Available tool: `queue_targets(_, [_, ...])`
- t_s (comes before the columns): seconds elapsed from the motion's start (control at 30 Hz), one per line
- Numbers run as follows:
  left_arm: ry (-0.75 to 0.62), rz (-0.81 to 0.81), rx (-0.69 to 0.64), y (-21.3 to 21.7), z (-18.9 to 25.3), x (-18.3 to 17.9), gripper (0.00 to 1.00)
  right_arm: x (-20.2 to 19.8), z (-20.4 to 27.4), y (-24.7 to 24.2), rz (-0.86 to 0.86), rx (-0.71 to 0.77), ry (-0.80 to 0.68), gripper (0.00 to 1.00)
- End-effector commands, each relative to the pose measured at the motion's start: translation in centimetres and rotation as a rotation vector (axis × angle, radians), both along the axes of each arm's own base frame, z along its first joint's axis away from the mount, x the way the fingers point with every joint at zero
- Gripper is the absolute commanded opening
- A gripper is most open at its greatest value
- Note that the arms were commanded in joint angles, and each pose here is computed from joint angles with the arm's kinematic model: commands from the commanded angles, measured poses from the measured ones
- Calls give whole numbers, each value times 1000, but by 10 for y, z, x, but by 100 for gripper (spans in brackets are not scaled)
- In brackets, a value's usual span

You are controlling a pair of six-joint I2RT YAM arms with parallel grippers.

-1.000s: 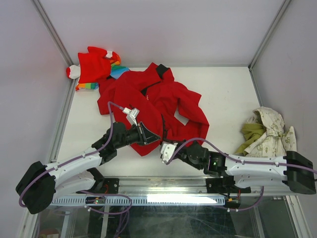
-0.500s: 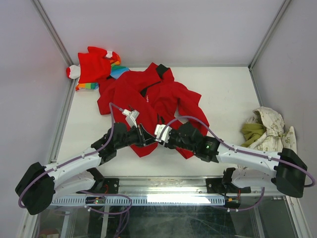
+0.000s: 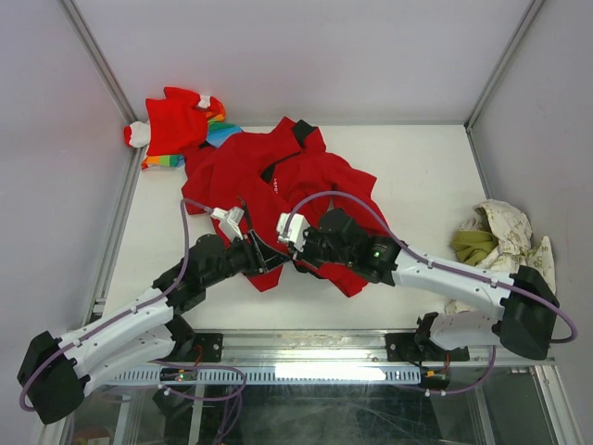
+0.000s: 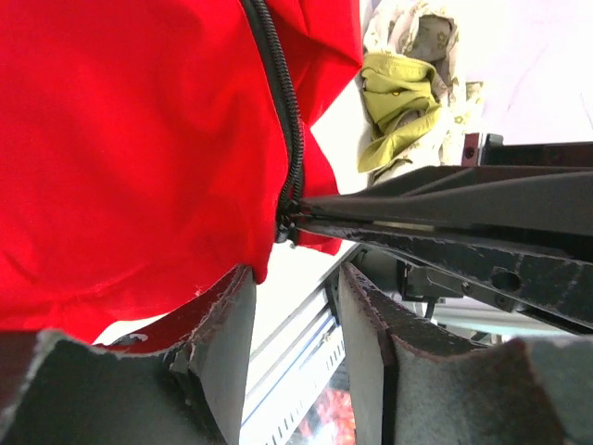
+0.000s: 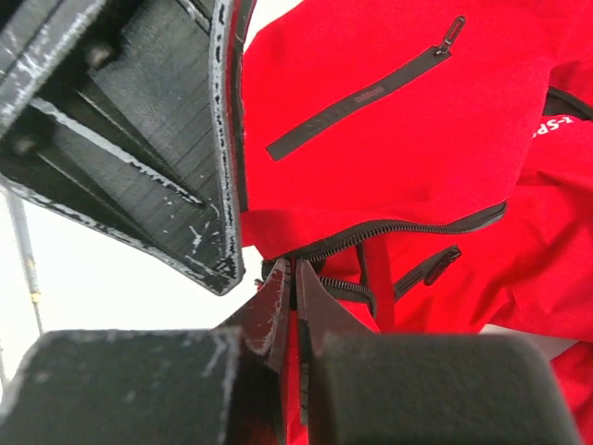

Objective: Zip up the jacket

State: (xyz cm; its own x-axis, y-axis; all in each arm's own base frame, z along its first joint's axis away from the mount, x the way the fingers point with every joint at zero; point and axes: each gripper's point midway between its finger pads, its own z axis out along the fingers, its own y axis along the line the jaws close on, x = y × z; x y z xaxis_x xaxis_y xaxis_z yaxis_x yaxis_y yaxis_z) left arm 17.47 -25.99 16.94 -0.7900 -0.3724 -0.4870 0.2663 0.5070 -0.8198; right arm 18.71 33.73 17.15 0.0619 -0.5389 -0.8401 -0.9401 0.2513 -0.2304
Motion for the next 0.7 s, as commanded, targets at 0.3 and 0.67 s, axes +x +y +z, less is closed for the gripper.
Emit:
queue_targets(0.3, [42, 140, -206, 5, 9, 11, 36, -25, 34, 15, 14, 114, 209, 0])
queue_targets(0.67, [34, 112, -286, 2, 19, 6, 26, -28, 36, 17, 17, 136, 224, 0])
